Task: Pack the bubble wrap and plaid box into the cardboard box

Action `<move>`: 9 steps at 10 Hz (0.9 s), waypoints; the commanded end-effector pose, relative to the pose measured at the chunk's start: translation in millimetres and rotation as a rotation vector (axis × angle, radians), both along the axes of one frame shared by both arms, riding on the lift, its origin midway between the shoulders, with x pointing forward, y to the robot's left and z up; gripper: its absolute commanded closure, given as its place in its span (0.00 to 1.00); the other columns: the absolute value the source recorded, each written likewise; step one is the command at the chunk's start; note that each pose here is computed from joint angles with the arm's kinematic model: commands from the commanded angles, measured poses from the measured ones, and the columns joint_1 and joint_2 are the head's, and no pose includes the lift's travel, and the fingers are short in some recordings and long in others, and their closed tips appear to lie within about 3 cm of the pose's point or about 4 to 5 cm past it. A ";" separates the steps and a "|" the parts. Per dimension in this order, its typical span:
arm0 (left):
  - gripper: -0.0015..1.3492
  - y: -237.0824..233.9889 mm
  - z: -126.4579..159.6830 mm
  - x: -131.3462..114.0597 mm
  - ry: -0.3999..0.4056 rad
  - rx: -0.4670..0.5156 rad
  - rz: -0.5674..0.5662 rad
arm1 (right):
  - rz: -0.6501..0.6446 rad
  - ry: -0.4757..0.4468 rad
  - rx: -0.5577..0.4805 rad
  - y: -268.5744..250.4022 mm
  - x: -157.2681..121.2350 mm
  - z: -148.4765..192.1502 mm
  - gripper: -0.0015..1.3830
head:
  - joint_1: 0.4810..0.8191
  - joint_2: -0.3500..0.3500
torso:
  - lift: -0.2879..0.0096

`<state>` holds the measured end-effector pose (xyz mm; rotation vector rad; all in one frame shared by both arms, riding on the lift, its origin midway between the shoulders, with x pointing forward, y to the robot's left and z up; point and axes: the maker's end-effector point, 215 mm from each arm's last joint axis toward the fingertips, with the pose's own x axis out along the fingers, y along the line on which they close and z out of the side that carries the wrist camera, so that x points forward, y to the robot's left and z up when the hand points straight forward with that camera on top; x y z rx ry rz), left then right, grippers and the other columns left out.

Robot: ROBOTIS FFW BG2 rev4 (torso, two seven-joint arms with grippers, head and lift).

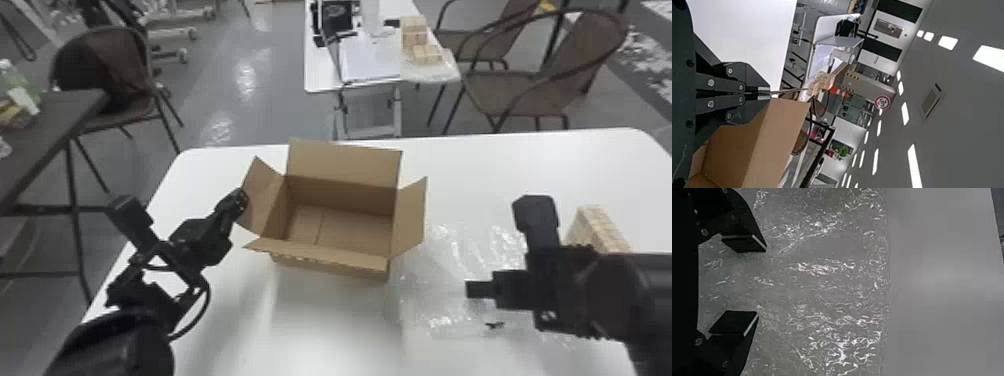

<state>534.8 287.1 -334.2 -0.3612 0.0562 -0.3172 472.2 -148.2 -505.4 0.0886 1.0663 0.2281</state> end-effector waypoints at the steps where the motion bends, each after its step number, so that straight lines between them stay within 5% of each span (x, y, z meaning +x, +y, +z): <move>1: 0.89 0.7 0.7 0.1 -0.001 -0.002 0.001 | 0.006 0.008 0.009 -1.3 -1.6 -2.1 0.74 | 0.63 0.72 | 0.56; 9: 0.89 21.9 4.3 -1.6 -0.016 0.006 0.051 | 0.068 -0.128 0.194 21.1 -7.8 69.6 0.76 | 0.63 0.75 | 0.56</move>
